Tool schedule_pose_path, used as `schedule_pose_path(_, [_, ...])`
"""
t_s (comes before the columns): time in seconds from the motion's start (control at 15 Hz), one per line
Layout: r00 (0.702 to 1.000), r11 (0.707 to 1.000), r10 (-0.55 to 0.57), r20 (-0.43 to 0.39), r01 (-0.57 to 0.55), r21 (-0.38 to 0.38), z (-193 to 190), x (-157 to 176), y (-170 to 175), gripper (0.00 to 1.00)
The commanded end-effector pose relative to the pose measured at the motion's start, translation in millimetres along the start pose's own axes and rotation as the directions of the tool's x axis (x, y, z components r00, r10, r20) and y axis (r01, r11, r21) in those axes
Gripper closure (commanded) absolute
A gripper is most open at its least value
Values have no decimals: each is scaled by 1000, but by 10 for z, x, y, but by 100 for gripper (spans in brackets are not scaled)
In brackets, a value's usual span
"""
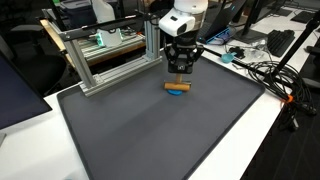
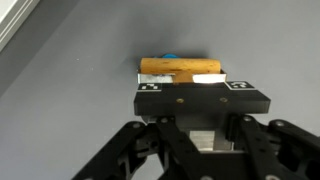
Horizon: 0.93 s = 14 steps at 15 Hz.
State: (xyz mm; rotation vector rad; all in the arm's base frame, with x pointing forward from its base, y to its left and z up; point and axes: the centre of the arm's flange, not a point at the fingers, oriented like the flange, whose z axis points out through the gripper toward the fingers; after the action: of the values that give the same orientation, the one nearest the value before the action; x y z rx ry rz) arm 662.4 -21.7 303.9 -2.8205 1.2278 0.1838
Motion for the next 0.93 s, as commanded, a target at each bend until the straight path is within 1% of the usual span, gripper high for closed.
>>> schedule_pose_path(0.0, [997, 1000, -15, 80, 16, -19, 522, 59, -58, 78])
schedule_pose_path(0.87, [992, 998, -53, 119, 55, -16, 567, 73, -65, 78])
